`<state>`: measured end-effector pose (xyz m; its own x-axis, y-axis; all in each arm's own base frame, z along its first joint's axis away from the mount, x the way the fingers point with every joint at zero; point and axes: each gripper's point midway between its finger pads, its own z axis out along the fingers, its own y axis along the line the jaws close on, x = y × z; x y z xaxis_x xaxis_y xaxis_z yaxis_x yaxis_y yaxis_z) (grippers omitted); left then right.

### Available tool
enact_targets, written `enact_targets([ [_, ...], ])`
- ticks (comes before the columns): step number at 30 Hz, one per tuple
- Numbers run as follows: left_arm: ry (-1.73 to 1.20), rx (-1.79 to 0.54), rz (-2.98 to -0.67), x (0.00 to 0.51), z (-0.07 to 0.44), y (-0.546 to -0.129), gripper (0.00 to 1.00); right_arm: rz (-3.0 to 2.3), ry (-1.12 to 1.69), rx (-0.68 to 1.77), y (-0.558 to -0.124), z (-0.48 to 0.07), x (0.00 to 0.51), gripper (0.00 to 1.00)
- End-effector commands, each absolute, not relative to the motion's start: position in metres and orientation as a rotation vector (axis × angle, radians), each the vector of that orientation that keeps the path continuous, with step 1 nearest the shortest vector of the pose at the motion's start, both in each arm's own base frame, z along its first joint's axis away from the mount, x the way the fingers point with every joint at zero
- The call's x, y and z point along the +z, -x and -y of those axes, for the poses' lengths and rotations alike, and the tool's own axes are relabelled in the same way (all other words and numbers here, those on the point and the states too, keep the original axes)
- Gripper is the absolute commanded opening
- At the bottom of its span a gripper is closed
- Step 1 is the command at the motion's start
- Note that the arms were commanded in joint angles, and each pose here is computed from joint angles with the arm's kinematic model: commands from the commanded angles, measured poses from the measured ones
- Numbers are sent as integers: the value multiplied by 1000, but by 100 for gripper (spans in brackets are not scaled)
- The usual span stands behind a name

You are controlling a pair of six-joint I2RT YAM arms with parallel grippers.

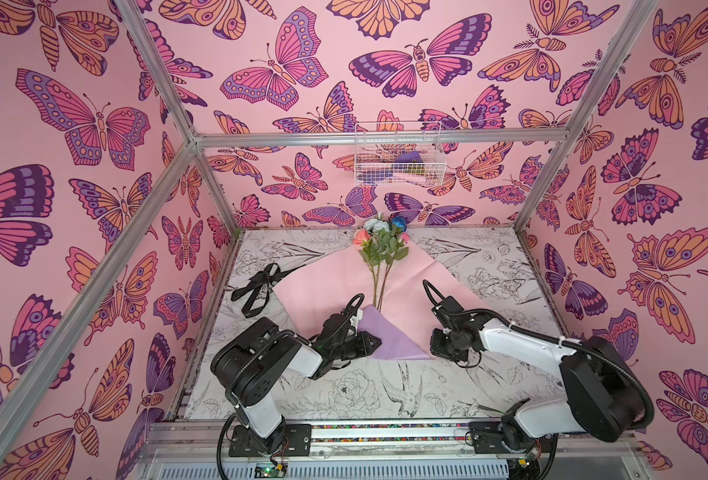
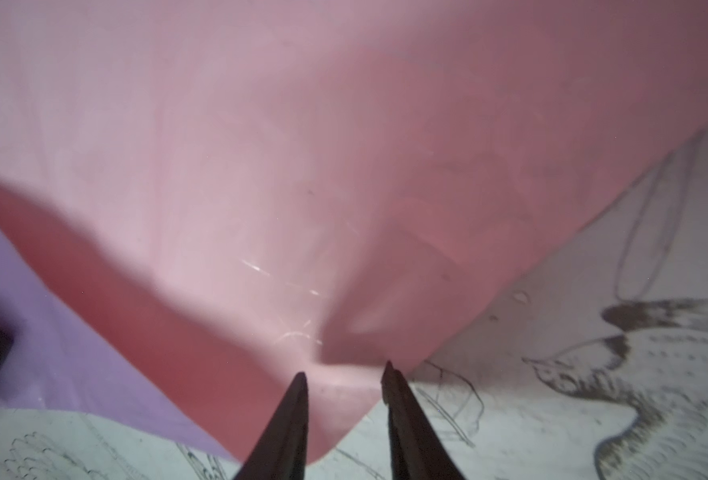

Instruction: Tie the bouquet of fake flowers

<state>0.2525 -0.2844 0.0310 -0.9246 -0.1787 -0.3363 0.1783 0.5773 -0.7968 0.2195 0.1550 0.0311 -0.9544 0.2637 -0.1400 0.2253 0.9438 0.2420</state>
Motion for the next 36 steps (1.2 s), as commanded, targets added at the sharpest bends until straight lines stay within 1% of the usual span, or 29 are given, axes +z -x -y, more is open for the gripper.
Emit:
enact_targets([
  [1, -64, -1294, -2405, 43, 290, -254, 21, -2898, -300, 370, -218, -154, 47, 42],
  [7, -70, -1245, -2416, 51, 284, -258, 26, -2860, -122, 599, -216, -181, 55, 51],
  [11, -43, -1161, -2461, 45, 270, -261, 26, -2843, 13, 631, -222, -191, 58, 54],
  [15, -47, -1075, -2480, 42, 257, -266, 27, -2848, 93, 642, -227, -199, 55, 54],
  [21, -77, -1047, -2479, 43, 258, -275, 27, -2867, 179, 723, -231, -216, 48, 52],
  [26, -67, -1042, -2504, 35, 258, -275, 27, -2881, 194, 775, -232, -224, 41, 46],
  [29, -55, -1027, -2516, 30, 256, -274, 27, -2902, 185, 777, -230, -225, 34, 39],
  [30, -54, -1026, -2521, 29, 256, -274, 27, -2907, 184, 774, -230, -225, 33, 36],
  [32, -51, -1026, -2533, 26, 256, -274, 26, -2921, 183, 760, -229, -223, 31, 25],
  [36, -54, -1042, -2556, 20, 260, -273, 25, -2936, 180, 699, -230, -217, 30, 11],
])
